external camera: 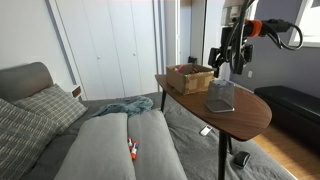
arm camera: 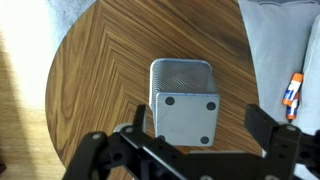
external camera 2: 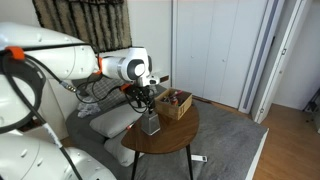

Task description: Place the basket upright

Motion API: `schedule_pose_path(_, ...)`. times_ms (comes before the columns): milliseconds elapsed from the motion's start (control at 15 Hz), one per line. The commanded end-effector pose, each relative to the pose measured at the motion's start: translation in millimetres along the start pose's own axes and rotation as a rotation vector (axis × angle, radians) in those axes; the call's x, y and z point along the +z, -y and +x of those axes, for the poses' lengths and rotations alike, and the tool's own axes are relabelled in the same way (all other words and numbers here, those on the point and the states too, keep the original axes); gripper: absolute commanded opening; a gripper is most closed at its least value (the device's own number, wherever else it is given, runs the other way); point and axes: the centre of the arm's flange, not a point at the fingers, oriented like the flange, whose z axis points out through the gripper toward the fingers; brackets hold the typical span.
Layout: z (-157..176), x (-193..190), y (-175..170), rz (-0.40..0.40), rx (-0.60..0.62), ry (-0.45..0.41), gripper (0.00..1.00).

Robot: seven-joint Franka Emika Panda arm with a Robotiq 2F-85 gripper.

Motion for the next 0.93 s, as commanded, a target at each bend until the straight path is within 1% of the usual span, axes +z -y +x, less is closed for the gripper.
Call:
schedule_pose_path(0, 44, -4, 8, -0.033, 0.007, 0.113, 1.0)
schedule_pose_path(267, 65, 4, 13, -0.061, -0.027, 0.245, 1.0)
schedule_pose_path(400, 74, 11, 14, -0.092, -0.038, 0.294, 1.0)
schedule_pose_path(600, 85, 20, 9, -0.13, -0.066, 0.33, 1.0)
schedule_pose_path(733, 91, 28, 8, -0.134, -0.075, 0.352, 1.0)
schedule_pose_path(867, 96, 33, 8, -0.118, -0.086, 0.373, 1.0)
